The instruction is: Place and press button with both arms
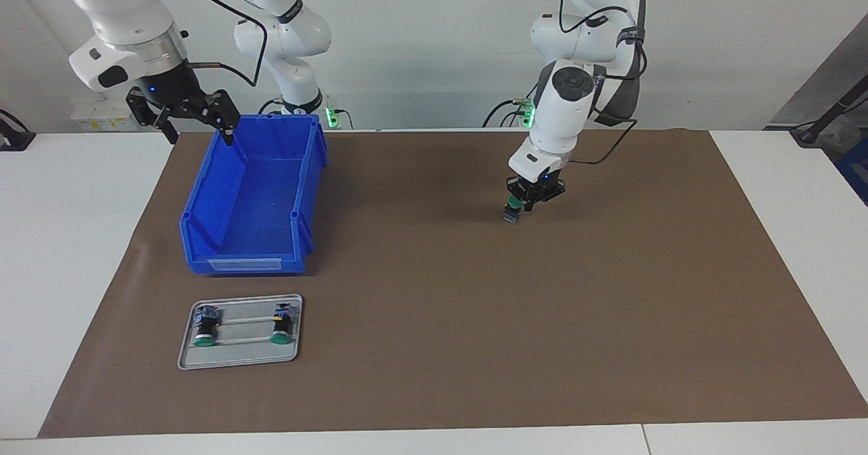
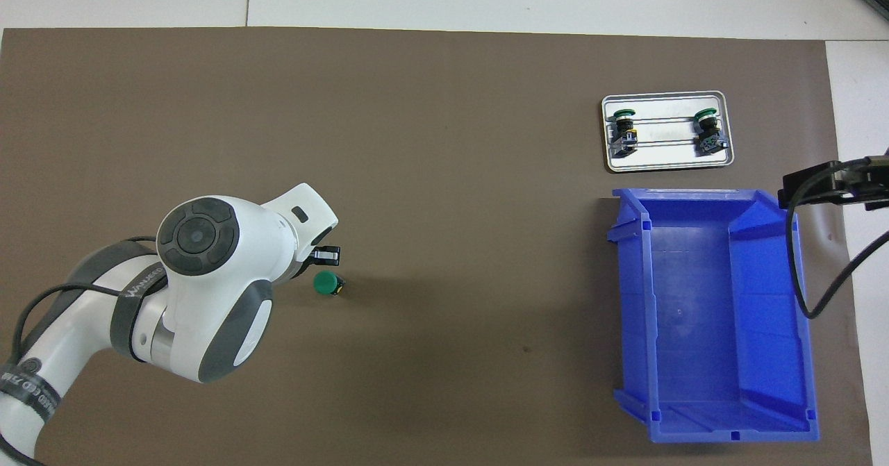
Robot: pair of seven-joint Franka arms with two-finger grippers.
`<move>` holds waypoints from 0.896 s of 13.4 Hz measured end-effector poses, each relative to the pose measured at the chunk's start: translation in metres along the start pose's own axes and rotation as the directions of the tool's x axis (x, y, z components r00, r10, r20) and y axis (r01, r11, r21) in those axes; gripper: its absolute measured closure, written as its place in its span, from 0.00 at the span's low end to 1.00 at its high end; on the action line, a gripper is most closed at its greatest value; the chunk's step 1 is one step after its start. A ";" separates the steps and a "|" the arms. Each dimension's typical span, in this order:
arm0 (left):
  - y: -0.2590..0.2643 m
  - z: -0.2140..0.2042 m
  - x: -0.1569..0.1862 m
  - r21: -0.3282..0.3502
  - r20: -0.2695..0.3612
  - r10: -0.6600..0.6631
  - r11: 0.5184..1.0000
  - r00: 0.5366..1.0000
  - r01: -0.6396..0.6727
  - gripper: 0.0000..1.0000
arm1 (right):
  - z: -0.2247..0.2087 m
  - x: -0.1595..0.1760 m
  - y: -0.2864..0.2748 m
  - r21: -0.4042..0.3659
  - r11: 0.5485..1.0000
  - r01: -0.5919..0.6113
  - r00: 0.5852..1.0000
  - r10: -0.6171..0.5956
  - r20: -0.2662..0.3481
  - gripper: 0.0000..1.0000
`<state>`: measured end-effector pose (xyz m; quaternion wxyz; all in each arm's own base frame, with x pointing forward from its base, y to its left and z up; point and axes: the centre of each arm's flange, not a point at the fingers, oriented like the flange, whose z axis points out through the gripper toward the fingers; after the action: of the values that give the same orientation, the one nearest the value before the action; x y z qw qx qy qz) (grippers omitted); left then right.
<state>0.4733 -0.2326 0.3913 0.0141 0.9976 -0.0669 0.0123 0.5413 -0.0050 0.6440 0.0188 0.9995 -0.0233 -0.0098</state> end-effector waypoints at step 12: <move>0.005 0.025 -0.026 -0.036 -0.027 -0.010 0.999 1.000 0.009 0.99 | 0.000 0.000 0.000 0.000 1.000 0.000 1.000 0.000 0.000 0.00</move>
<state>0.4478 -0.2345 0.3653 0.0327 0.9972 -0.0624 0.0248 0.5414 -0.0050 0.6440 0.0188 0.9995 -0.0233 -0.0098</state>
